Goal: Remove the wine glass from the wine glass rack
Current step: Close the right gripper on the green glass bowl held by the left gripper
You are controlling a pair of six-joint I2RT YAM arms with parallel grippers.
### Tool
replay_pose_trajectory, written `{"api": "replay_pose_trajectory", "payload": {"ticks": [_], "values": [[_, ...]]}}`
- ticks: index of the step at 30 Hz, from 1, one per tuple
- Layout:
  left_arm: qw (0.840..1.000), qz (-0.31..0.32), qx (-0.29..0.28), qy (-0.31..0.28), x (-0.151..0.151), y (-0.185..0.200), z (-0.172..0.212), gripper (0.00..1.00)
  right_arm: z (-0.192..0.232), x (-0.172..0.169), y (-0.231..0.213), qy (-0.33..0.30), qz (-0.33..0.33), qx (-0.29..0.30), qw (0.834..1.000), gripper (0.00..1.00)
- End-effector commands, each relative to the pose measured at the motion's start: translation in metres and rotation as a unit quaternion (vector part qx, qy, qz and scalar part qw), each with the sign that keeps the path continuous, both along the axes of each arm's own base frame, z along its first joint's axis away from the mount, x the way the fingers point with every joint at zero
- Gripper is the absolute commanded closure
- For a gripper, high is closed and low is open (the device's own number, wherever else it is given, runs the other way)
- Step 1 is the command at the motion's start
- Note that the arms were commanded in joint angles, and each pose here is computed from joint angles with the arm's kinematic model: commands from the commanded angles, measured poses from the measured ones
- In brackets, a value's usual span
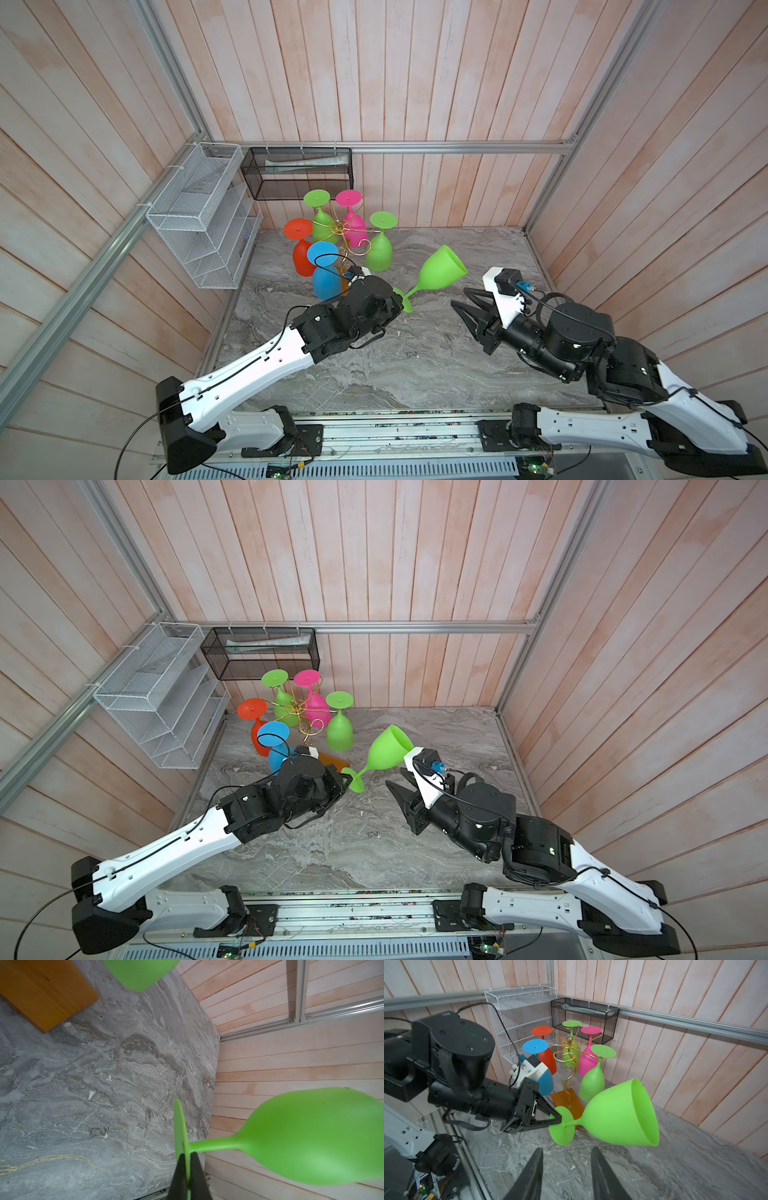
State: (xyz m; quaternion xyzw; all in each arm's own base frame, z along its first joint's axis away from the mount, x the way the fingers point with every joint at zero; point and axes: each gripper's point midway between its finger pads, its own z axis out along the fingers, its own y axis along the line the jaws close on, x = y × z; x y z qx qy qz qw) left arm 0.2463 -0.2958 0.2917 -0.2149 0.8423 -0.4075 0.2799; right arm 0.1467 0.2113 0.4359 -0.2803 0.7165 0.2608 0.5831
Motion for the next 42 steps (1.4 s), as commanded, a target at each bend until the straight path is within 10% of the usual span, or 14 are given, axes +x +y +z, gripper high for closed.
{"api": "replay_pose_trajectory", "payload": {"ticks": [1,19,42], "values": [[0.999,-0.004,-0.019,-0.042,0.004,0.002,0.015,1.0,0.008,-0.007,-0.015,0.044,-0.003,0.016,0.999,0.61],[0.992,-0.041,-0.032,-0.116,-0.008,0.013,0.019,1.0,0.01,0.057,0.009,0.122,0.018,0.004,0.992,0.61],[0.989,-0.042,-0.042,-0.133,0.003,0.02,0.023,1.0,-0.003,0.05,0.047,0.166,0.116,-0.006,0.979,0.59]]}}
